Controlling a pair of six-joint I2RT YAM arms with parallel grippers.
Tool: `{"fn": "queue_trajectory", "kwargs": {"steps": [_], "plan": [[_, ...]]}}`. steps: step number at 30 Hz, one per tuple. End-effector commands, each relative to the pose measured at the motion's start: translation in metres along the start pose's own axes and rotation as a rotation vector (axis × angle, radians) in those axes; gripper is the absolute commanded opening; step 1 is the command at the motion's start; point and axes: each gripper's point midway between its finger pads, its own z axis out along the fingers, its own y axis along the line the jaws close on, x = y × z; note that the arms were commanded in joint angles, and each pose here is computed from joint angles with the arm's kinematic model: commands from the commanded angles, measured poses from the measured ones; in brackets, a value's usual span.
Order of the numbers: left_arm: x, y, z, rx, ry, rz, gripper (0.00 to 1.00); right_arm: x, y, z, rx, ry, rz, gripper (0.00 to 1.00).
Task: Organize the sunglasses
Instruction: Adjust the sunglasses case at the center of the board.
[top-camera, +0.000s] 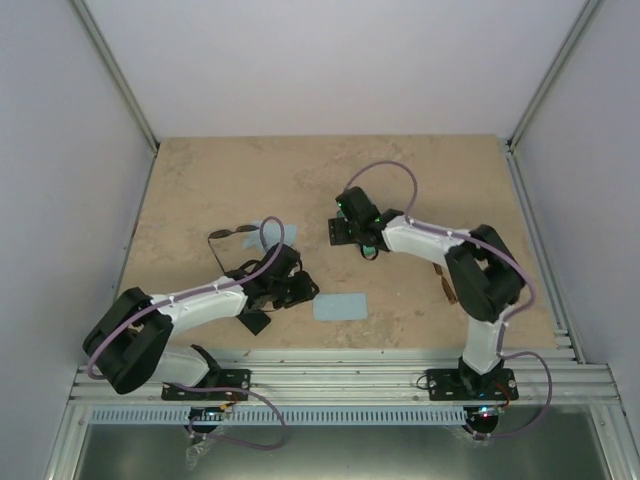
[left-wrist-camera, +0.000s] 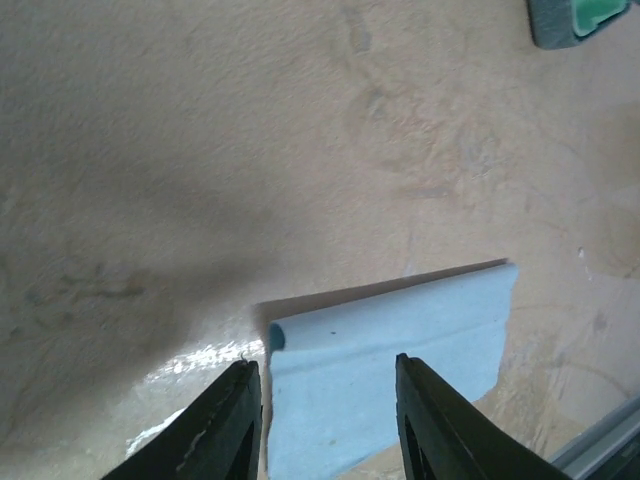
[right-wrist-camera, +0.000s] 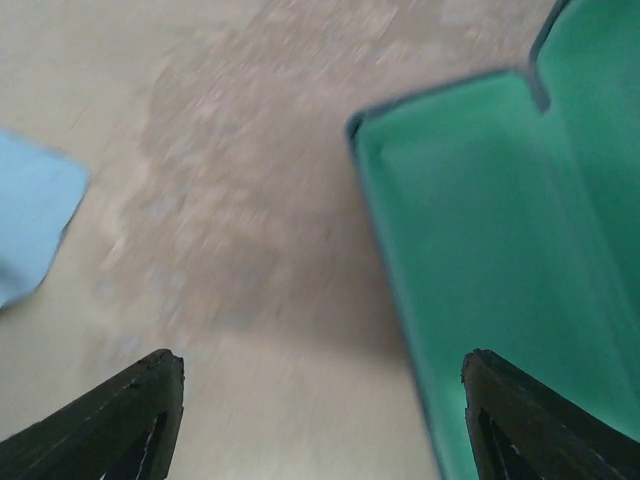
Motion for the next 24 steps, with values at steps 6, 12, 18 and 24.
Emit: {"fn": "queue_trajectory", "kwargs": {"steps": [6, 12, 18, 24], "plan": [[-0.004, 0.001, -0.006, 0.018, -0.046, -0.040, 0.43, -0.031, -0.010, 0.065, 0.010, 0.032, -0.087, 0.77], [-0.004, -0.001, -0.001, 0.011, -0.028, -0.028, 0.43, -0.017, 0.000, 0.078, -0.049, 0.100, -0.164, 0.77], [-0.007, -0.001, -0.003, 0.008, -0.044, -0.030, 0.44, 0.023, 0.030, 0.062, -0.270, 0.196, -0.311, 0.76], [-0.009, 0.002, -0.006, -0.014, -0.058, -0.032, 0.47, 0.061, 0.032, 0.043, -0.324, 0.256, -0.310, 0.76]]}}
